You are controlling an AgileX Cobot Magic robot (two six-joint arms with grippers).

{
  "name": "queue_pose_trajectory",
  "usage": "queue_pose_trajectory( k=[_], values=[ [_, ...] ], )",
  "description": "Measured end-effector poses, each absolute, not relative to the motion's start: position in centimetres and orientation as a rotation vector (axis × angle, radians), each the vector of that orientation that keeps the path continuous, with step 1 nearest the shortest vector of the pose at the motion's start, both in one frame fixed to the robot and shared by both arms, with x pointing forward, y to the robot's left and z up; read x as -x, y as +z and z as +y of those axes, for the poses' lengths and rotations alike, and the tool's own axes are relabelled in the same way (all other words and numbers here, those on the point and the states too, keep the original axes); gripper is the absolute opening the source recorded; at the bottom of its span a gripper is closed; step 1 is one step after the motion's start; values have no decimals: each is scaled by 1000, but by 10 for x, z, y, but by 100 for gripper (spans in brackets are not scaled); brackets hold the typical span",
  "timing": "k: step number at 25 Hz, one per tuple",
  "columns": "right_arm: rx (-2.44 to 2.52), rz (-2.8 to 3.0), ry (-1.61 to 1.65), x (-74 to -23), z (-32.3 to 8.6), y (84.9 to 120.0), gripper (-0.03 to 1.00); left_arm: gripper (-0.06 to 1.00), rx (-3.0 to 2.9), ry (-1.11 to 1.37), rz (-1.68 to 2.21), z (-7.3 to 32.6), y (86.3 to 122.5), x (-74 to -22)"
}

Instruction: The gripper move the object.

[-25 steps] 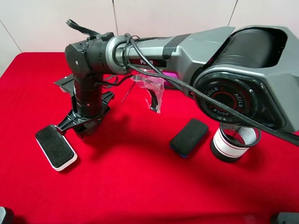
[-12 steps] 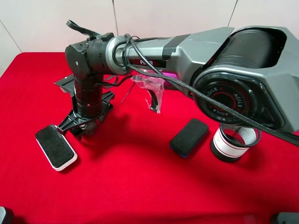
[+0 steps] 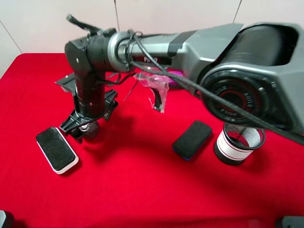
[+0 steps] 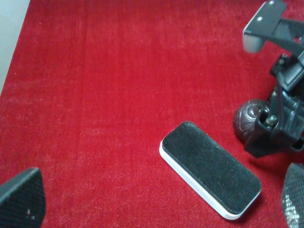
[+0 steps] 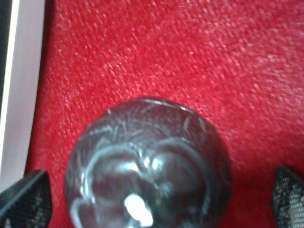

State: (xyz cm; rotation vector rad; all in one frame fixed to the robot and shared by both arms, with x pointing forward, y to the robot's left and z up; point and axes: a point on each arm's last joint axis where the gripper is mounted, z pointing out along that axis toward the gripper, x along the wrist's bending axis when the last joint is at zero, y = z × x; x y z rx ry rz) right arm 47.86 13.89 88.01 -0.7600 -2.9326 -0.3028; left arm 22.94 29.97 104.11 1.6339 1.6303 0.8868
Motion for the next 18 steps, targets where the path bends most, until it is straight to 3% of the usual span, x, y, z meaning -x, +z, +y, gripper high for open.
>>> queue_pose_trajectory(
  k=[18],
  values=[
    [742, -3015, -321, -484, 113, 970, 69, 99, -1635, 887, 1630, 300, 1041, -229]
  ],
)
